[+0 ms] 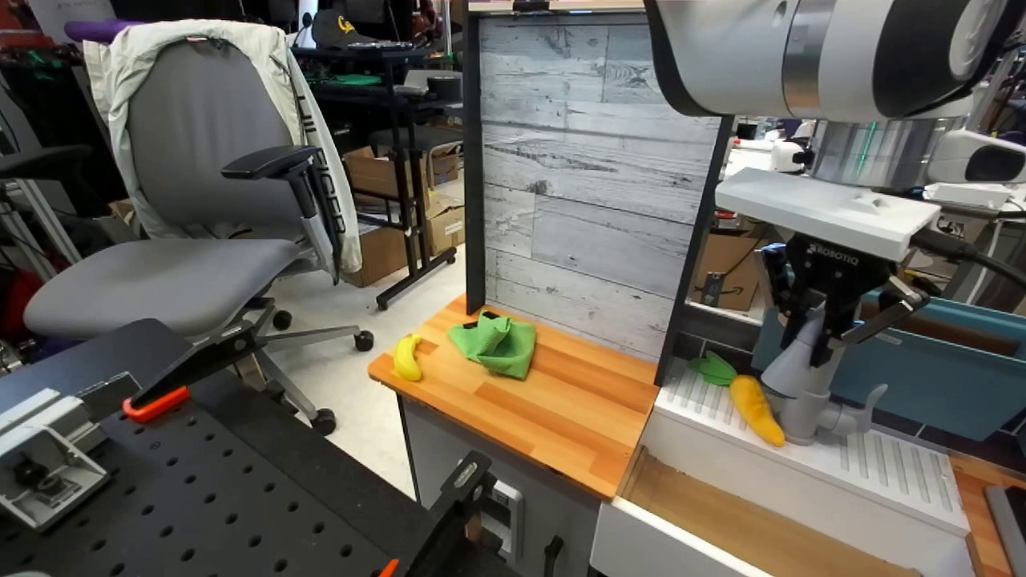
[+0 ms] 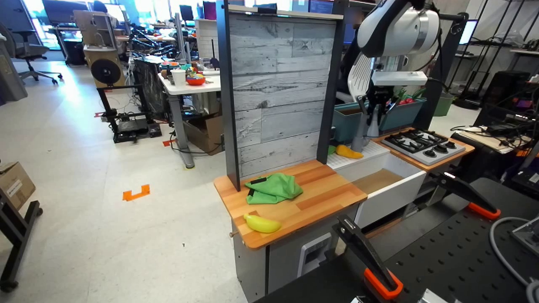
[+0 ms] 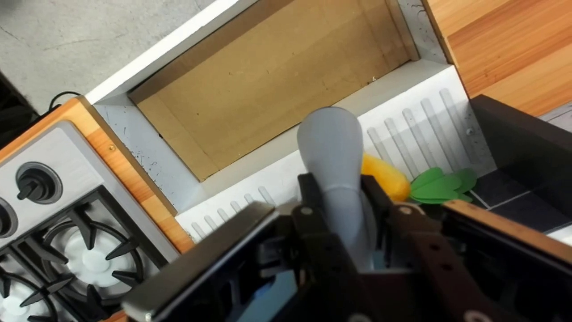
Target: Turn the tap nozzle to the left
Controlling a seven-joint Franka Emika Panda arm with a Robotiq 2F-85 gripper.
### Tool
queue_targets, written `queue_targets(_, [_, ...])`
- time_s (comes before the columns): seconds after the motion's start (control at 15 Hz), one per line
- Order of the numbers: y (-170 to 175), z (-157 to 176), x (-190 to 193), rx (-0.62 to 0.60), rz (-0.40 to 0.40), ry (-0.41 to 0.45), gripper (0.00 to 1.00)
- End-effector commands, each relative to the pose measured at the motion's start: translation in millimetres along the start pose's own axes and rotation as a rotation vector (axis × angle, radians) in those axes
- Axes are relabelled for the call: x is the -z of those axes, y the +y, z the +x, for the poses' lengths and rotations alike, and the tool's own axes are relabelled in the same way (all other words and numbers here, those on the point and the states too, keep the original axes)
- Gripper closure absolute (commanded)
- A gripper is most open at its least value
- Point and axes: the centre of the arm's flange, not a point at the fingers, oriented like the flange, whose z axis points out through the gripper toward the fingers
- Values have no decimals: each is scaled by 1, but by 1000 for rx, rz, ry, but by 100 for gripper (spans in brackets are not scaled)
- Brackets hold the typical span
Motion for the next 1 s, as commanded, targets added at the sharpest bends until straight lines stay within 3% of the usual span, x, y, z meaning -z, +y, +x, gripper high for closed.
queue_targets(0.0, [-49, 1, 10, -16, 147, -58, 93])
queue_targets(0.93, [-89, 27, 31, -198, 300, -84, 93])
